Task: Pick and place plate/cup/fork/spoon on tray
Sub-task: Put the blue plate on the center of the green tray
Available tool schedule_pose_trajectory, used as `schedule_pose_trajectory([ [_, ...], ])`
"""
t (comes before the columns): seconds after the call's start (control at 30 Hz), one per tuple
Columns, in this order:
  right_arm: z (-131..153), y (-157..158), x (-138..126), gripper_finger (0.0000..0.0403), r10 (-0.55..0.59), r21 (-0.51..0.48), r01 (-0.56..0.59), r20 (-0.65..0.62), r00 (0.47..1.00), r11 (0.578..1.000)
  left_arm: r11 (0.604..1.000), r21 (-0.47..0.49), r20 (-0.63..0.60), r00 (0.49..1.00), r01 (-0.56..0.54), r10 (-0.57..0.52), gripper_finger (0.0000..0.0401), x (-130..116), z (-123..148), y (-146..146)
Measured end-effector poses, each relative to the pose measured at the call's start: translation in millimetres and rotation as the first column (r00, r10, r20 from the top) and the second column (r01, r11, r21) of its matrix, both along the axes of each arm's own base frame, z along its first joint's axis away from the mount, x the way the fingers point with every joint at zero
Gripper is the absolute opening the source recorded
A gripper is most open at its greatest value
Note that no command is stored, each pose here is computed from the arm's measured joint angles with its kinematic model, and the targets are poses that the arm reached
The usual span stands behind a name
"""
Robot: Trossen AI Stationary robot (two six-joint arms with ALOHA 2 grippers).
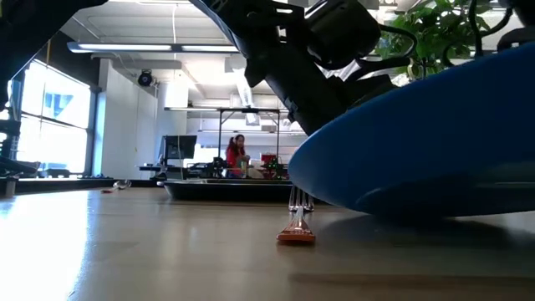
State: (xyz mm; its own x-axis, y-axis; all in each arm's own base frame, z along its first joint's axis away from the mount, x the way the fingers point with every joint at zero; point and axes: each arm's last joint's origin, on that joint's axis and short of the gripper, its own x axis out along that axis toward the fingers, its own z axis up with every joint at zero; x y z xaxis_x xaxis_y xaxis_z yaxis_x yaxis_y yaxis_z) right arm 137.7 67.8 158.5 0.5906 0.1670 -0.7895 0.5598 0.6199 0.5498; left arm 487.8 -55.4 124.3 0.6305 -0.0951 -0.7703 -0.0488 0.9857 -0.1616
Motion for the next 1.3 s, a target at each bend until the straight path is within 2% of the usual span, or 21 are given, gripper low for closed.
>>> schedule_pose_trajectory([
  [0.17, -0.2, 10.5, -5.7, 0.0226, -0.015, 0.028, 0.015, -0.004, 1.0, 0.999, 0.994, -0.099, -0.059, 0.996, 0.056, -0.062, 0.004, 0.0, 6.3, 3.0],
  [0.33, 0.2, 21.8, -13.0, 0.0226, -0.026, 0.051, 0.026, 0.005, 1.0, 0.998, 0.99, -0.126, -0.071, 0.995, 0.066, -0.075, 0.0084, 0.2, 8.3, 6.7],
  [0.57, -6.0, 33.1, -18.8, 0.0226, -0.017, 0.009, 0.017, -0.003, 1.0, 1.0, 0.968, -0.213, -0.08, 0.985, 0.132, -0.152, 0.0141, -1.3, 8.0, 9.6],
  [0.7, -12.1, 36.6, -18.5, 0.0226, -0.026, -0.022, 0.025, -0.025, 0.999, 0.999, 0.954, -0.271, -0.104, 0.981, 0.13, -0.163, 0.0163, -2.9, 7.2, 16.5],
  [0.93, -17.2, 42.4, -16.5, 0.0226, -0.013, -0.028, 0.012, -0.03, 0.999, 1.0, 0.938, -0.317, -0.131, 0.974, 0.138, -0.187, 0.0164, -4.5, 1.1, 18.7],
  [1.07, -17.4, 43.0, -16.9, 0.0226, -0.006, -0.025, 0.005, -0.035, 0.999, 1.0, 0.929, -0.331, -0.104, 0.972, 0.167, -0.212, 0.0156, -2.1, -1.0, 11.9],
  [1.3, -17.5, 42.8, -16.9, 0.0226, 0.01, -0.038, -0.011, -0.033, 0.999, 0.999, 0.926, -0.346, -0.118, 0.972, 0.151, -0.203, 0.013, -1.3, -8.0, 8.5],
])
